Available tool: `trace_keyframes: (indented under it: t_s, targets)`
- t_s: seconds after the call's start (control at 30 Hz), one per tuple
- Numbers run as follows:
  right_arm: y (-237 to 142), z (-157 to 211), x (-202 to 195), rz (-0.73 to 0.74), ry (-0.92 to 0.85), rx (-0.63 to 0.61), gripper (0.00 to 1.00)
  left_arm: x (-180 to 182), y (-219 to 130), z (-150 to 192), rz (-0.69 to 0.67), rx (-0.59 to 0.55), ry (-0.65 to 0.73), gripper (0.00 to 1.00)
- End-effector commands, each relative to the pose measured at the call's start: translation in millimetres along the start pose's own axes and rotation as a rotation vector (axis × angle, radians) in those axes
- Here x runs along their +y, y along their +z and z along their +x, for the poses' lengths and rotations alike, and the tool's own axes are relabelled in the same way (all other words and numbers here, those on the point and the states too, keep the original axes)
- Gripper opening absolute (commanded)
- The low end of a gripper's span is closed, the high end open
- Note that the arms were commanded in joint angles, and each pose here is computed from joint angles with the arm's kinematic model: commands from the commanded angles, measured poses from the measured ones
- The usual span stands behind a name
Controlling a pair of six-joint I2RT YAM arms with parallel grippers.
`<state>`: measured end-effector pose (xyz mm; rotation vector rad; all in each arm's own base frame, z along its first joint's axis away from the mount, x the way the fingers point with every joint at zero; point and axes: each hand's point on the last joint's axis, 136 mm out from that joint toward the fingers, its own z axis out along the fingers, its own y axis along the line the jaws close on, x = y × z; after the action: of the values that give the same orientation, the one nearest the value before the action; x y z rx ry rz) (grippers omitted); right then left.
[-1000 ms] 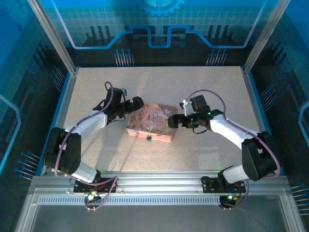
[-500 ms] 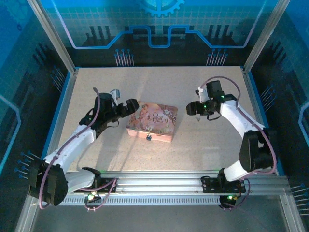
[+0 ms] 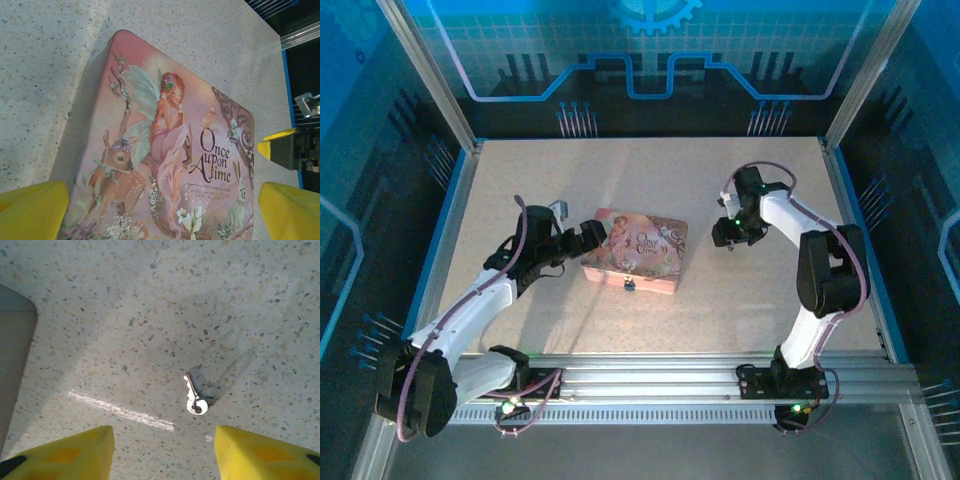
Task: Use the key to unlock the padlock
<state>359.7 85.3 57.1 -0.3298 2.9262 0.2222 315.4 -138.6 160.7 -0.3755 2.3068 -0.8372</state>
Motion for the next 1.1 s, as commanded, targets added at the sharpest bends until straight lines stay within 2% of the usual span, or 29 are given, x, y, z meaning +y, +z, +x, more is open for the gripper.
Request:
trace_keyframes:
  t_s: [0.0,0.7,1.07]
  targets:
    - [2.3,0.9,-8.8,0.026,-0.017,0.037,0.55,-1.7,-0.5,7.4,0.013,0.025,-0.005,0.99]
    - [31.0,13.3,-19.6,0.040,-0.013,0.135,0.37,2.7,2.1,9.0,-0.006,0.034,-0.012,0.99]
    - [36.0,19.2,-21.8,0.048,-0.007,0.161,0.32,2.6,2.7,9.2,-0.007,0.036,-0.013,0.99]
